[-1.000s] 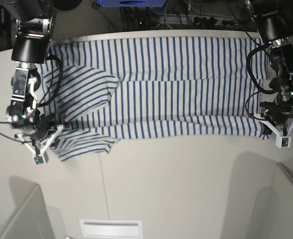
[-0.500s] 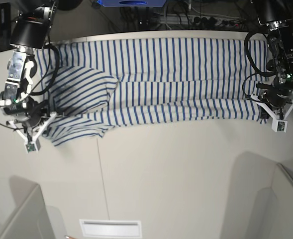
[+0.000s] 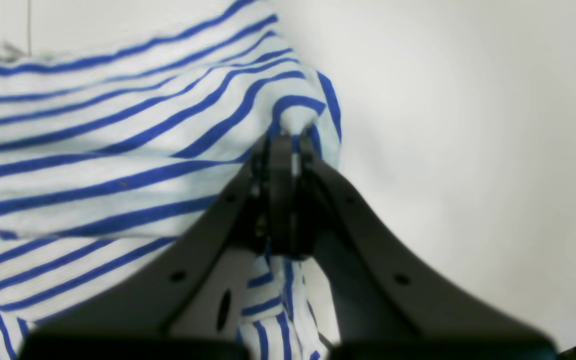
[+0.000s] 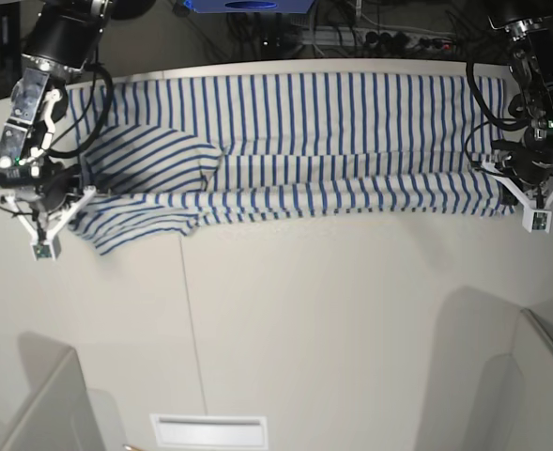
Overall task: Fold the T-shirt properly
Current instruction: 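Pull both held edges toward the robot, folding the shirt over itself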
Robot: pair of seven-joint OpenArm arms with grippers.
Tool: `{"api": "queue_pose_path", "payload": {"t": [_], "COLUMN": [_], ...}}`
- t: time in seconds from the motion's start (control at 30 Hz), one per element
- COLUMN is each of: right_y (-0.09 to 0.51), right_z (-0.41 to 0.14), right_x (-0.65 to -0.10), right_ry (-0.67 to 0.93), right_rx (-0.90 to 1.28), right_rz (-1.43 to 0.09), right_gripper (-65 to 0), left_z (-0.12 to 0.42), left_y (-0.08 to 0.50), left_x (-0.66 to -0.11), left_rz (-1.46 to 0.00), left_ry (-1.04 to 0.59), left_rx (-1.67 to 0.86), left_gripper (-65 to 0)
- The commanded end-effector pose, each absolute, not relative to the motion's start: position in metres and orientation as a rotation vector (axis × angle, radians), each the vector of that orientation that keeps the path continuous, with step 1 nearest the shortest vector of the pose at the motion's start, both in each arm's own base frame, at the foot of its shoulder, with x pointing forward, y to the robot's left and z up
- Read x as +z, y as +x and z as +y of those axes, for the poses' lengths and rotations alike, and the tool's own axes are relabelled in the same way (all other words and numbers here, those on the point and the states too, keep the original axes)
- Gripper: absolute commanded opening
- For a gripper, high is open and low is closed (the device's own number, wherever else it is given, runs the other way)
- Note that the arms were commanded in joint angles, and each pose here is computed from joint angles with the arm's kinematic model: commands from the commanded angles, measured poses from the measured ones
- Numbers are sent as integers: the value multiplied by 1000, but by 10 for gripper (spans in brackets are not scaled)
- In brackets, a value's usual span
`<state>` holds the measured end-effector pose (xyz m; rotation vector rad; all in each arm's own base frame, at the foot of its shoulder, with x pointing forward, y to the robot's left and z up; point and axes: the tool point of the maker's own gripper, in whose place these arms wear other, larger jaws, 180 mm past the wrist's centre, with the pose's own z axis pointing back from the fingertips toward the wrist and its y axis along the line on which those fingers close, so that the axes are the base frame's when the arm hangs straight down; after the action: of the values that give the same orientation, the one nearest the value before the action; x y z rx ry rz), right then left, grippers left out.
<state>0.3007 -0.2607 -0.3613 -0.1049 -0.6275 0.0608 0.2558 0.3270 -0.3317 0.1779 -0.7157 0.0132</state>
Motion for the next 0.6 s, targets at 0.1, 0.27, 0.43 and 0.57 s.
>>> {"api": "queue_pose_path", "payload": {"t": [0.1, 0.27, 0.43, 0.57], "right_y": [296, 281, 269, 257], "right_z": [-257, -266, -265, -250], "right_x": [-337, -332, -342, -356], "right_ry": [-137, -161, -154, -113], "right_rx": [66, 24, 23, 8], "right_rz": [-674, -632, -596, -566], "right_gripper": [-650, -650, -650, -650], "left_z": [335, 332, 331, 331], "left_y": [256, 251, 243, 240], "left_x": [-319, -320, -325, -328], "left_rz": [-744, -738, -711, -701], "left_ry": [221, 221, 223, 221], "left_rx": [-9, -19, -29, -28], "left_gripper": [-650, -650, -650, -650]}}
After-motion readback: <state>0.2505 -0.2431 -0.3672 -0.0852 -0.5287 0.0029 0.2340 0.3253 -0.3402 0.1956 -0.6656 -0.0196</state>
